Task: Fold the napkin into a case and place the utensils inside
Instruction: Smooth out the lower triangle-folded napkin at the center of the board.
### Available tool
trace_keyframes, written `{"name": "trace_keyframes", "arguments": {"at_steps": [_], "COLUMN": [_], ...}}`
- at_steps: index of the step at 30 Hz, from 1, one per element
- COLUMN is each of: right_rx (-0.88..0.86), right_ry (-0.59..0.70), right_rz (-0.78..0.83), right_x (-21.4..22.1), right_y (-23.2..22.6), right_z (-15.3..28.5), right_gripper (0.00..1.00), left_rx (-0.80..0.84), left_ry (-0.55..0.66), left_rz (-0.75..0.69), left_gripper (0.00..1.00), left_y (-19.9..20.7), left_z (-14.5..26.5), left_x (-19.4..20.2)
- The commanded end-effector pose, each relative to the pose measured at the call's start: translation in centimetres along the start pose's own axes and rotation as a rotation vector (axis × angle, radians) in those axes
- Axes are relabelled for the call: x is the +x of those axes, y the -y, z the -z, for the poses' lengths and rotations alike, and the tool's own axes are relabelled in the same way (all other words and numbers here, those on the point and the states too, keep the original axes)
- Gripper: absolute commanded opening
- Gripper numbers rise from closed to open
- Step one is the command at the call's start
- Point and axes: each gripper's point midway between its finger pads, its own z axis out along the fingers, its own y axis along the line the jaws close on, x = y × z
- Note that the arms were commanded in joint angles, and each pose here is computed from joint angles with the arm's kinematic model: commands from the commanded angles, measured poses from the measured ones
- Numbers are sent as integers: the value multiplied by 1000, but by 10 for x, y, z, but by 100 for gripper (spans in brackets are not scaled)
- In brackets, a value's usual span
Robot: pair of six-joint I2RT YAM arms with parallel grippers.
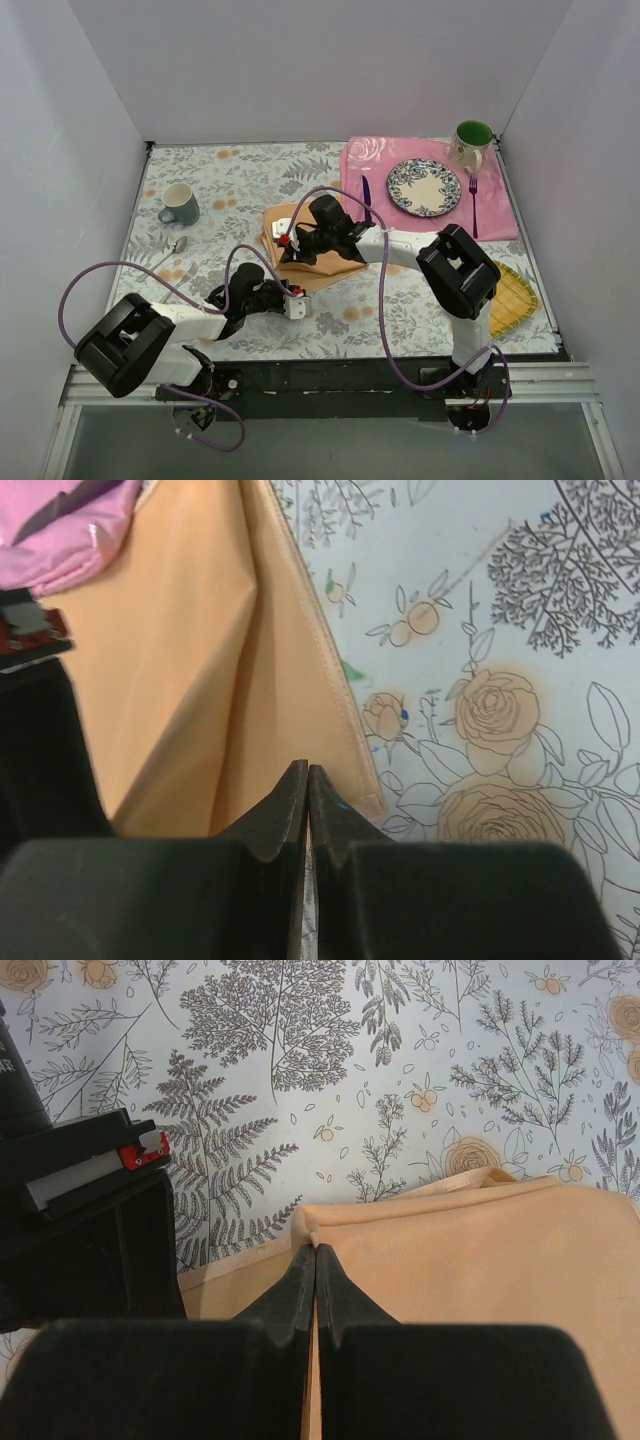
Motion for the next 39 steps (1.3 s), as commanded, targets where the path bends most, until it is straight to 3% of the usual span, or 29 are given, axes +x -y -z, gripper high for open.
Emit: {"name": "trace_keyframes", "arguments": {"at_steps": [1,7,23,39], "right_rx": [-2,-28,-45,-86], "right_ry": [52,86,112,81], "right_rz": [-9,-16,-68,-158], "right_x": [-23,-40,-58,-42], "right_y": [15,12,1,-18], "right_z": [4,10,41,62], "right_gripper": [1,1,1,1], "left_rx": [34,58,60,70], "left_ry": [-7,-76,-66,-58], "left_rz": [-36,-10,-19,-34], "left_gripper": [0,0,0,0], "left_y": [15,26,30,32], "left_z": [0,-1,0,3], "left_x": [8,27,26,24]}}
